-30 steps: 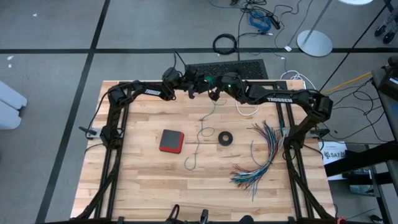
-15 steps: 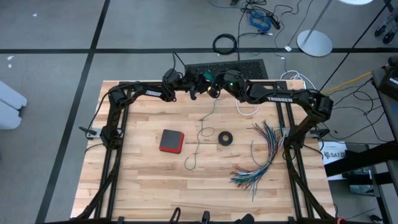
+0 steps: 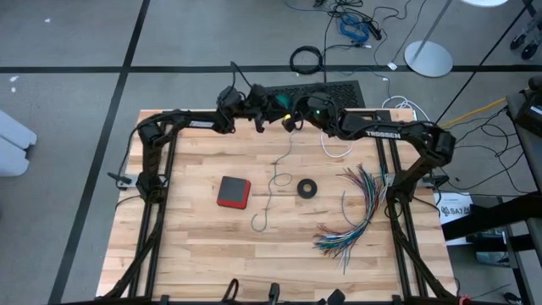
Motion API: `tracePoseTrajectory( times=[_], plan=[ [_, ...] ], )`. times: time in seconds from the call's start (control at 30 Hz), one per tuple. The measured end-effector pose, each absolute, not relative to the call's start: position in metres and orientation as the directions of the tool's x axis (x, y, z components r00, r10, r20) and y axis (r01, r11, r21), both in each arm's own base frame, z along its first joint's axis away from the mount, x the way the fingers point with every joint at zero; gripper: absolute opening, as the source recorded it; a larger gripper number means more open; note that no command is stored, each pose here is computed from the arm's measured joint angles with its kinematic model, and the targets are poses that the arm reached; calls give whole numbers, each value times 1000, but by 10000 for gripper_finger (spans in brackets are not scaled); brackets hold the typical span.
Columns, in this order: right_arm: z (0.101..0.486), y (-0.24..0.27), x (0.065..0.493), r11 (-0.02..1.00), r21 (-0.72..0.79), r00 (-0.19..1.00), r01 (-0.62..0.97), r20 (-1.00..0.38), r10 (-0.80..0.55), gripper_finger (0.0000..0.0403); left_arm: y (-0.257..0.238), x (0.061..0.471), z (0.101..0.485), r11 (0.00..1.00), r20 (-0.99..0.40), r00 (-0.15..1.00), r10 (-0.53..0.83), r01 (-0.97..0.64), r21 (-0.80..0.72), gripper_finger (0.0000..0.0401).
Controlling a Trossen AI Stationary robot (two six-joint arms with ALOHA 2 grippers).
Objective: Coiling cords
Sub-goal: Coil the green wire cable on the spool
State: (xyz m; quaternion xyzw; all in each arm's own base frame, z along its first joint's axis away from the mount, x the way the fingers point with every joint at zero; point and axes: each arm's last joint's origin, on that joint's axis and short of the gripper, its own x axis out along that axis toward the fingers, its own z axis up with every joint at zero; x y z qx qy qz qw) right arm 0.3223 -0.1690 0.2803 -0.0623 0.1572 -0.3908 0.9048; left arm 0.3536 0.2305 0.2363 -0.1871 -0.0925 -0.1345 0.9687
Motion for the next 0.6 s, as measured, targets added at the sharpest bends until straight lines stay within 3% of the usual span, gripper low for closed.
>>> tracePoseTrajectory(
  times=[0.3,0.6],
  plan=[
    [294,-176,318,728,-110,714,676,-147,-685,0,217,349,261,966,114,980,-162,181,-185,27],
    [300,-176,318,738,-63,733,672,-86,-675,0,200,361,263,988,132,989,-66,83,-132,27]
  ],
)
